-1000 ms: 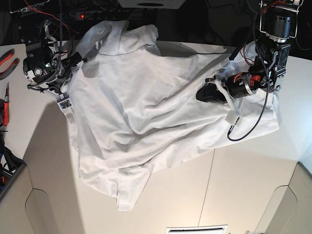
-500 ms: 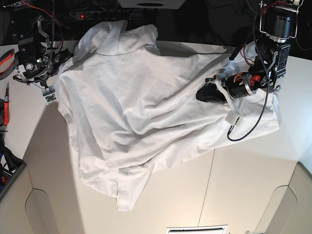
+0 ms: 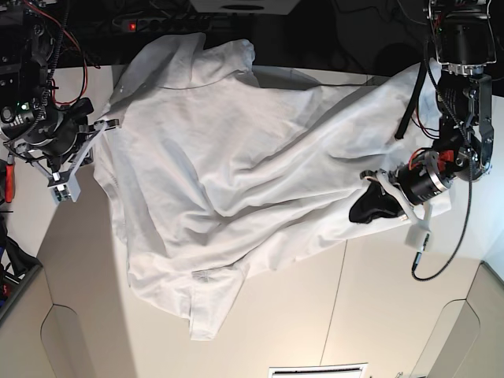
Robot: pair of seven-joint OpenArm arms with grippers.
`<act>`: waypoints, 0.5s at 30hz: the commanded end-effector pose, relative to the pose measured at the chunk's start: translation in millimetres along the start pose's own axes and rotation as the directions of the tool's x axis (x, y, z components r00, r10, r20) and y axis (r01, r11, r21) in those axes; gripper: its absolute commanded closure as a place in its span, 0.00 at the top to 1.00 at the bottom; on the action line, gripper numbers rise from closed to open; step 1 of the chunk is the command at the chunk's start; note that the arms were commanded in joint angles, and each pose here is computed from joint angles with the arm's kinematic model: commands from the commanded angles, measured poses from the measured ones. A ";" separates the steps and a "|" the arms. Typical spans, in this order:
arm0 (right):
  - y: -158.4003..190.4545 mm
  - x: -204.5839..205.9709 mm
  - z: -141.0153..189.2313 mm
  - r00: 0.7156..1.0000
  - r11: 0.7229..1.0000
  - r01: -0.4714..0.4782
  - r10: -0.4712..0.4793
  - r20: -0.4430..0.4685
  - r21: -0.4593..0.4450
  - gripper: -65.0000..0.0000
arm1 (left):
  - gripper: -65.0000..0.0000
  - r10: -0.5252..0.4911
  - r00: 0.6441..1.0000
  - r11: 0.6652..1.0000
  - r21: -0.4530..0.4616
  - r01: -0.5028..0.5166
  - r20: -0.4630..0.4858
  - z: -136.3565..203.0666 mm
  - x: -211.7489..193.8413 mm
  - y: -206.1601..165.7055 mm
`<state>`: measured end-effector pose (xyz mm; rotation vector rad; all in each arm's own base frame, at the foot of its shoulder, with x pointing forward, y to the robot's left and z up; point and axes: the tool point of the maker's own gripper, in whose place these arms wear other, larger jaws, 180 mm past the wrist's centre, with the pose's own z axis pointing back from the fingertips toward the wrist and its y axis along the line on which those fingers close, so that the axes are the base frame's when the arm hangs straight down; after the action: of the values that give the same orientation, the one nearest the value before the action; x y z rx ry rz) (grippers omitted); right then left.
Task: Layout the t-shirt on the table in an organized manner, then fold the t-shirt properly
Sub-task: 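Grasp the shirt edge with the right gripper beside its corner, then slide the left gripper with its fabric along the shirt edge, away from the right gripper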
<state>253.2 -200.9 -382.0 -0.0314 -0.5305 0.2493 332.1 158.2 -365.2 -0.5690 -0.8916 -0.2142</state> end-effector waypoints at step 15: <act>92.2 10.7 1.6 0.998 0.934 0.006 -0.029 0.059 0.358 0.00 | 0.00 -0.008 0.996 0.949 0.314 0.034 -0.083 -21.5 19.5 109.7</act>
<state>234.1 -109.1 -391.7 0.3347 -0.5085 0.3213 388.2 233.2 -422.0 -0.2546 -0.7696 -0.1080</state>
